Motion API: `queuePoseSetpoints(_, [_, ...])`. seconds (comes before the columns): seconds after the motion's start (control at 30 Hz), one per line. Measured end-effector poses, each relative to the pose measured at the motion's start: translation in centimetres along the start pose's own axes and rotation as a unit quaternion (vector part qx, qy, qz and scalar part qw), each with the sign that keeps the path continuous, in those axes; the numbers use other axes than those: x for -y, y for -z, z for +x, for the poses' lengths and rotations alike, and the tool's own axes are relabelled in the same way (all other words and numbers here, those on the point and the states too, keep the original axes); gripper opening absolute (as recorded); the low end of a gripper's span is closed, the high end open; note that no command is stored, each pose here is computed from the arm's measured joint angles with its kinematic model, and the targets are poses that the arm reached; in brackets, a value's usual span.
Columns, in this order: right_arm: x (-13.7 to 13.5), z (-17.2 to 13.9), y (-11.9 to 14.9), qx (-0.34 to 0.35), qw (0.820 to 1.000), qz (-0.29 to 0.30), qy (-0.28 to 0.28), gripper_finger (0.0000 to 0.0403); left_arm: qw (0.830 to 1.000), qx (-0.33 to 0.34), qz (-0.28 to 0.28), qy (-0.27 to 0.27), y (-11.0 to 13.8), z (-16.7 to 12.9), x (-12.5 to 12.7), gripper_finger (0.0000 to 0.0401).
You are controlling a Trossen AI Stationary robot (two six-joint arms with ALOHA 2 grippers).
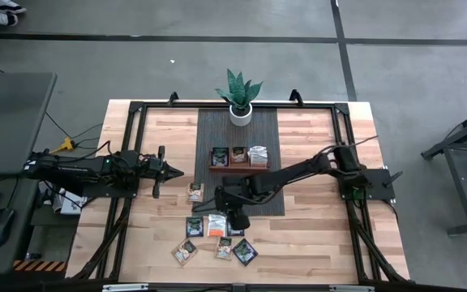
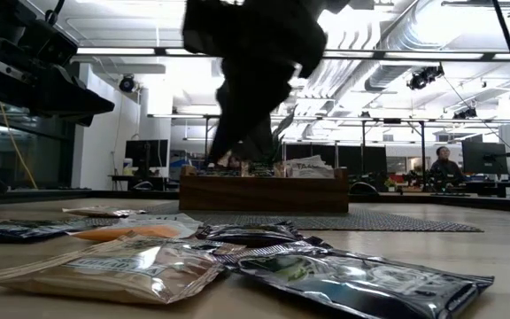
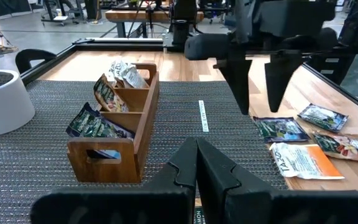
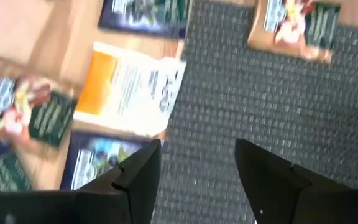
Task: Pick & Place Tea
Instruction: Put the white tea bag into the right section of the wooden organizer
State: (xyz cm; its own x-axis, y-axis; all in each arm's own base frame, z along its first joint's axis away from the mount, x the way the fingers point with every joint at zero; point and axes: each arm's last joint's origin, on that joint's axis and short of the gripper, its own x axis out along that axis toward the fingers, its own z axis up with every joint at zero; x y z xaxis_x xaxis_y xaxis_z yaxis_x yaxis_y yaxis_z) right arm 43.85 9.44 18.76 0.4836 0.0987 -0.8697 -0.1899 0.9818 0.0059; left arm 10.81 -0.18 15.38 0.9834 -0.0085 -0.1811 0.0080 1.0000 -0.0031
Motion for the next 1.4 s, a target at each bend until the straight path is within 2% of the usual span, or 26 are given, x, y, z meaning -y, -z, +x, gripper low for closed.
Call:
queuePoseSetpoints(0.3, [-0.4, 2.5, -1.5, -0.002, 0.999, 0.016, -0.046, 0.0202, 1.0, 0.0, 0.0, 0.0, 0.0, 0.0, 0.0, 0.0001])
queuePoseSetpoints(0.47, [-0.7, 3.6, -1.7, -0.007, 0.999, 0.023, -0.041, 0.0202, 1.0, 0.0, 0.0, 0.0, 0.0, 0.0, 0.0, 0.0001])
queuePoseSetpoints(0.7, [-0.9, 4.9, -1.1, -0.02, 0.998, 0.056, -0.001, 0.0202, 1.0, 0.0, 0.0, 0.0, 0.0, 0.0, 0.0, 0.0001])
queuePoseSetpoints(1.4, [-2.2, 5.5, -0.6, -0.032, 0.995, 0.091, 0.0, 0.0196, 1.0, 0.0, 0.0, 0.0, 0.0, 0.0, 0.0, 0.0001])
